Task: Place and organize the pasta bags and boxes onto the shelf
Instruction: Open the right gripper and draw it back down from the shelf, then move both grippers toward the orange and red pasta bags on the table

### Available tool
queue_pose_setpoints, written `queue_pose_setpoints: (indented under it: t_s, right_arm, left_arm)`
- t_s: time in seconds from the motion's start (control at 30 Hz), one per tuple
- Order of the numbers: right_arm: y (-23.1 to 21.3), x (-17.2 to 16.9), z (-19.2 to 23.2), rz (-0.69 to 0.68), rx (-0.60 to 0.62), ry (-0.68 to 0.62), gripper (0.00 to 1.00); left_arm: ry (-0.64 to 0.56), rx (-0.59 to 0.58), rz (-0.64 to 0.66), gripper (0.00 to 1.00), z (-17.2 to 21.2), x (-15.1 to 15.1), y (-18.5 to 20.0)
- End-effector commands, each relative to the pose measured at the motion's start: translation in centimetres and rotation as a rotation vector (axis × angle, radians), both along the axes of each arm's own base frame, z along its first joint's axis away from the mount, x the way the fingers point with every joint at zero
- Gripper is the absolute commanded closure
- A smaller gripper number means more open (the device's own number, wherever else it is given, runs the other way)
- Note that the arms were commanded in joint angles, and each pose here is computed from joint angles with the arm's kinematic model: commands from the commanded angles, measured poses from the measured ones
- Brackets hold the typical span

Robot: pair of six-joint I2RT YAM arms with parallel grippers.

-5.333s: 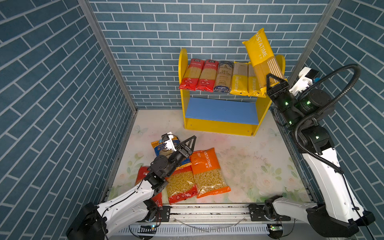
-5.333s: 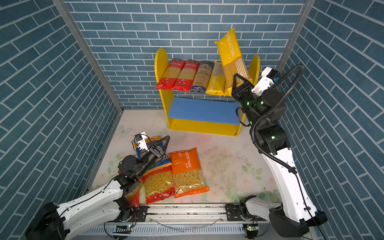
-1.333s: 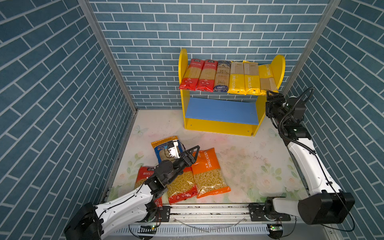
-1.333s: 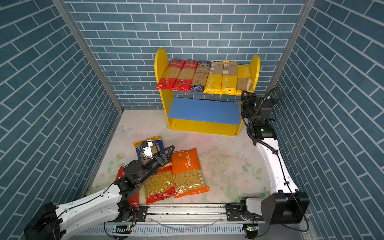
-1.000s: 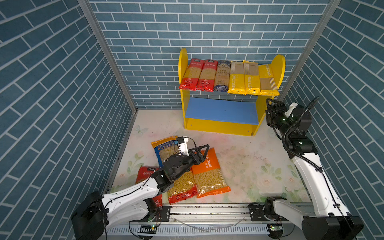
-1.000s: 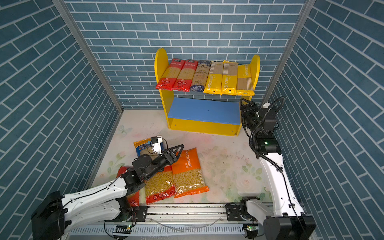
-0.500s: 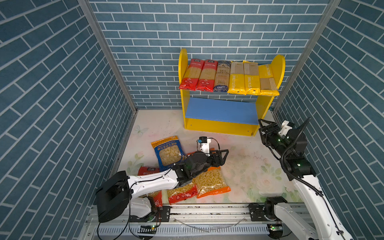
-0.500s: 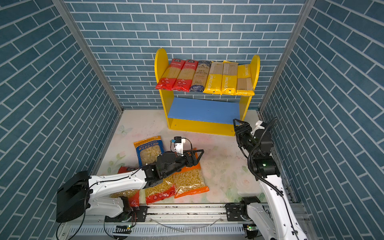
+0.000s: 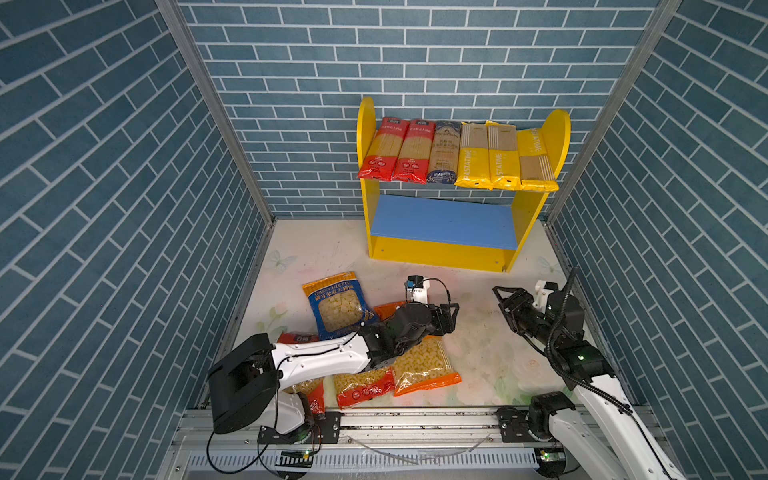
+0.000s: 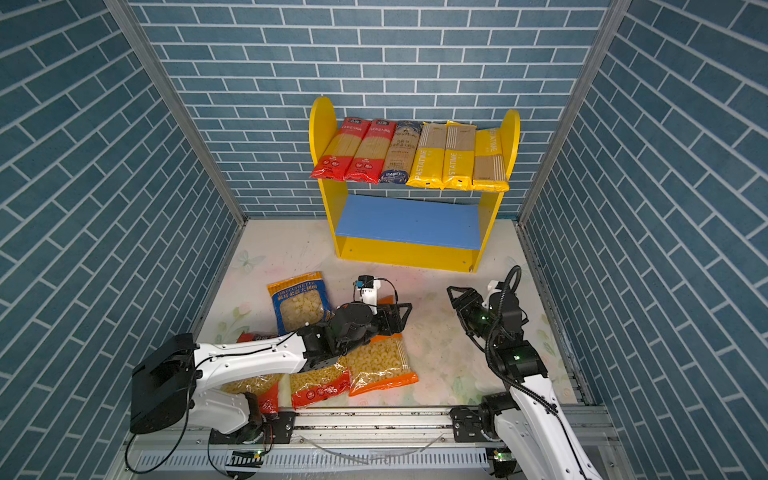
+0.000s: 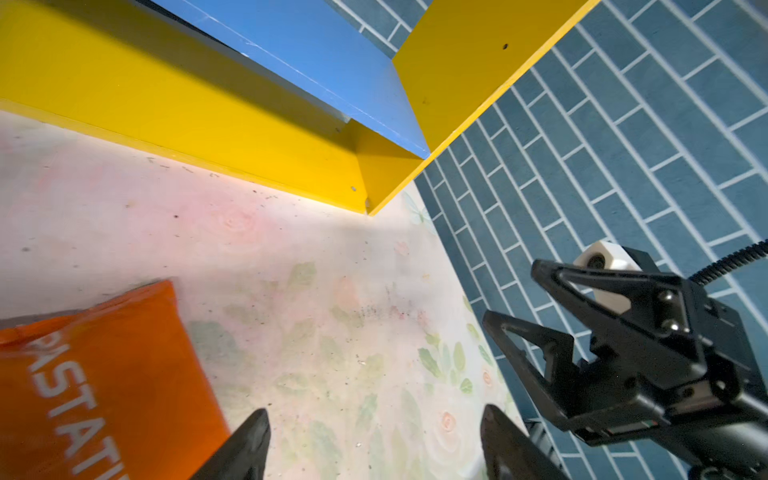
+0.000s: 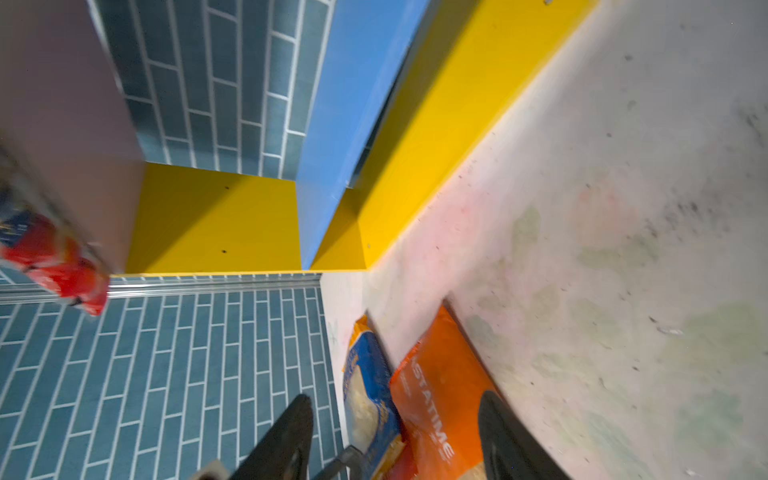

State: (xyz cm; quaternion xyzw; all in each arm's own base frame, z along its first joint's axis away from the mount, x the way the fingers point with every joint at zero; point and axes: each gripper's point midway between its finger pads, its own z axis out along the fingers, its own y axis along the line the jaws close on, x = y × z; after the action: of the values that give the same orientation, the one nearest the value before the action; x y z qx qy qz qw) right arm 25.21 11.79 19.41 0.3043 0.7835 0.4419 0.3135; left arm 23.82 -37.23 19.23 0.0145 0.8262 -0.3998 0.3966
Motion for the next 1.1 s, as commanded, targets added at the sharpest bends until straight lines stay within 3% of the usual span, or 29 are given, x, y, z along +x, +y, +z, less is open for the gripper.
queue_pose_setpoints:
  t_s: [0.0, 0.27, 0.6, 1.07]
  right_arm:
    - [1.1, -1.9, -3.6, 0.115, -0.052, 0.07, 0.36]
    - [1.8, -4.0, -8.5, 0.227, -0.105, 0.193, 0.37]
    - [4.0, -1.2, -8.8, 0.302, -0.084, 0.218, 0.38]
    - [6.8, -0.1, -10.1, 0.376, -0.094, 0.289, 0.39]
  left_arm:
    - [0.033, 0.128, 0.052, 0.2, -1.8, 0.0, 2.0]
    - [0.099, 0.145, 0.049, 0.21, -4.3, -1.0, 0.8]
    - [0.126, 0.168, 0.009, 0.21, -5.9, -2.2, -1.8]
    - [0.078, 0.18, 0.046, 0.2, -5.7, -1.8, -0.5]
